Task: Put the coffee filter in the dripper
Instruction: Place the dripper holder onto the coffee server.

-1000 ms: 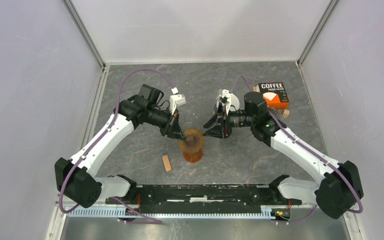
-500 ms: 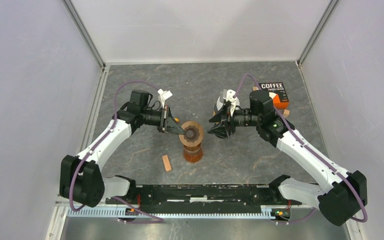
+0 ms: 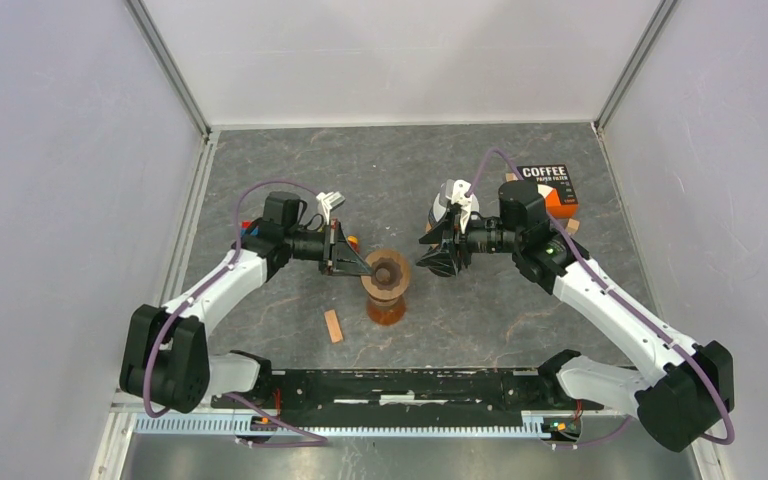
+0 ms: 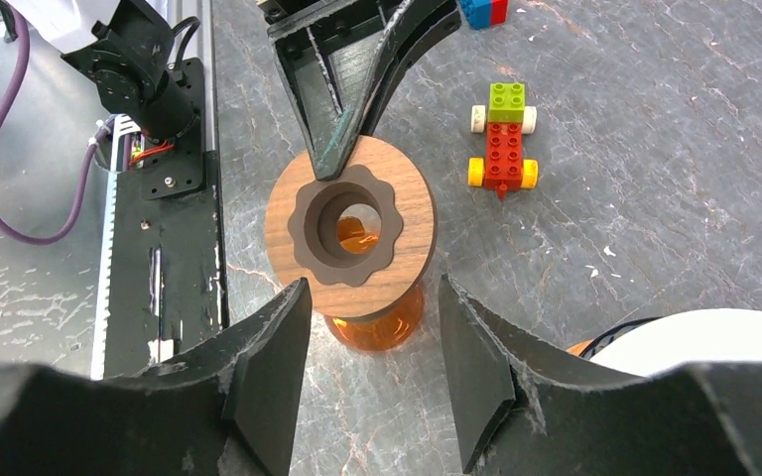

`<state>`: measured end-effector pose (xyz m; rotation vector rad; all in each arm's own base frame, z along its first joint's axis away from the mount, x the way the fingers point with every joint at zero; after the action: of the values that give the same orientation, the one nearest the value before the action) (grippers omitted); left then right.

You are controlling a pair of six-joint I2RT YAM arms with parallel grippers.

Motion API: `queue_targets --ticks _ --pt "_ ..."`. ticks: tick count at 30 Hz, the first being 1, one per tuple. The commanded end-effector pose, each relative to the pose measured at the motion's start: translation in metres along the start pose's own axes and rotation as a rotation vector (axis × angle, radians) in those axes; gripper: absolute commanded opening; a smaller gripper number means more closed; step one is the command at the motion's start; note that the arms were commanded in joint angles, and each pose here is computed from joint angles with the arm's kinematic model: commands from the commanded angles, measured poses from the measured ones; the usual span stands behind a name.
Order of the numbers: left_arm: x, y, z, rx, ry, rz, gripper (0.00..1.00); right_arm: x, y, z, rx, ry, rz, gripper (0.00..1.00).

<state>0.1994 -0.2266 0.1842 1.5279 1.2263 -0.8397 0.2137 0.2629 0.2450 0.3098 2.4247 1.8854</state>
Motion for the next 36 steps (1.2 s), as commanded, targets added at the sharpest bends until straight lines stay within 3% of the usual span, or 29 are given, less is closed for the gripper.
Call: queue_targets --ticks 1,13,36 --pt "-0.007 0.005 0.0 0.016 -0.048 -0.007 0.02 -0.005 0.003 0.0 -0.006 -0.013 -0.024 0.56" --pt "0.01 -0.002 0.0 0.026 0.029 0.007 0.04 -0.003 0.0 0.002 -0.005 0.003 -0.014 0.56" --pt "0.019 0.004 -0.002 0.033 0.106 0.054 0.29 0.003 0.0 0.001 -0.015 0.033 -0.014 0.56"
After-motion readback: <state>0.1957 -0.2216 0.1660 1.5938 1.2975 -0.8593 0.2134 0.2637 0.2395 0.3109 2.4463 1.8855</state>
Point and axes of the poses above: each gripper's point midway between its finger pads, its own z axis out along the fingers, its own x axis along the line the jaws close on, y = z × x, the point moved 1 cm from there along -z, back along the fingers, and after that the axes turned 2 degrees about -z, right-handed, at the moved point
